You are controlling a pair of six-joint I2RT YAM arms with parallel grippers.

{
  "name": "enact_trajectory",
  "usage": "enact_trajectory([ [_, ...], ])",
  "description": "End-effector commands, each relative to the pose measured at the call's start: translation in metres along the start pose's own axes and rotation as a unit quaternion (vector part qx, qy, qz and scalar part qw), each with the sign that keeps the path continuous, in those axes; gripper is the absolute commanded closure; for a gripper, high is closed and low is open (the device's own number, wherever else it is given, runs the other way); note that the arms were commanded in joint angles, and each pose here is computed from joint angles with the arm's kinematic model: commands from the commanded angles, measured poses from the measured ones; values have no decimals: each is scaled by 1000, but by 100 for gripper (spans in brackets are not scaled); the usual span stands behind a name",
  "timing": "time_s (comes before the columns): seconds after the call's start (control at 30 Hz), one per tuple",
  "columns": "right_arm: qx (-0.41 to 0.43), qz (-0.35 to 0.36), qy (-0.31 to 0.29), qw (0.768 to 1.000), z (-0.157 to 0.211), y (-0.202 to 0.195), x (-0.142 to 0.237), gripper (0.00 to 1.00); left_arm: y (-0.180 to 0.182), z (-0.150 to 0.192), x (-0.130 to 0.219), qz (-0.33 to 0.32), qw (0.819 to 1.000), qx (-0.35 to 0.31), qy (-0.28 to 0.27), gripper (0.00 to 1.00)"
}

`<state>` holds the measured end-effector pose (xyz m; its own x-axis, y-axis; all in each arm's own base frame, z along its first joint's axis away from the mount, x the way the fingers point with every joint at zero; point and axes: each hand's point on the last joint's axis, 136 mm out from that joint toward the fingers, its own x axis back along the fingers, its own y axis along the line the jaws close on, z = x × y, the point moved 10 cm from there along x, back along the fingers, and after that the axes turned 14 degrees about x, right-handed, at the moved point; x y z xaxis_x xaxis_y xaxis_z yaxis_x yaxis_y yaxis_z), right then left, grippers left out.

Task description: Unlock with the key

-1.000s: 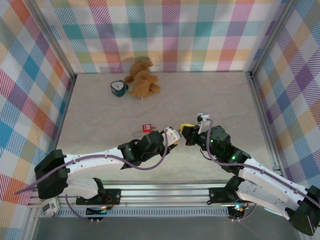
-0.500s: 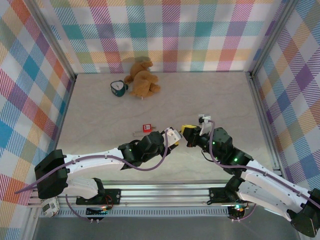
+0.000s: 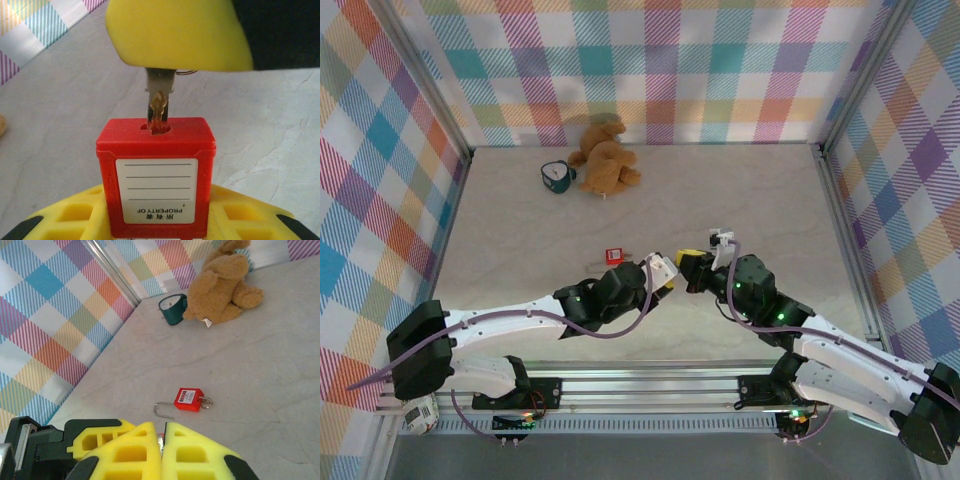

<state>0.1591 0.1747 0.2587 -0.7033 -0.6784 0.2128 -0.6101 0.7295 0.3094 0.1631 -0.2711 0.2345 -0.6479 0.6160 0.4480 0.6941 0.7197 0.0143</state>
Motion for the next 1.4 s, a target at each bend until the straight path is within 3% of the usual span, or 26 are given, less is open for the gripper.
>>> enact_trajectory([
  [0.0, 2, -17, 71, 997, 31, -1, -5, 100, 6, -53, 28, 25, 988, 76, -131, 78],
  [0.33, 11, -48, 111, 993, 37, 4, -11, 100, 10, -58, 37, 58, 985, 84, -140, 80],
  [0.7, -20, -59, 126, 990, 36, 16, -27, 100, 18, -63, 42, 21, 979, 119, -164, 82],
  [1.0, 6, -86, 155, 984, 42, 33, -37, 100, 15, -82, 53, 50, 974, 122, -182, 84],
  [1.37, 4, -112, 166, 980, 44, 35, -27, 100, 9, -102, 59, 82, 955, 129, -253, 87],
])
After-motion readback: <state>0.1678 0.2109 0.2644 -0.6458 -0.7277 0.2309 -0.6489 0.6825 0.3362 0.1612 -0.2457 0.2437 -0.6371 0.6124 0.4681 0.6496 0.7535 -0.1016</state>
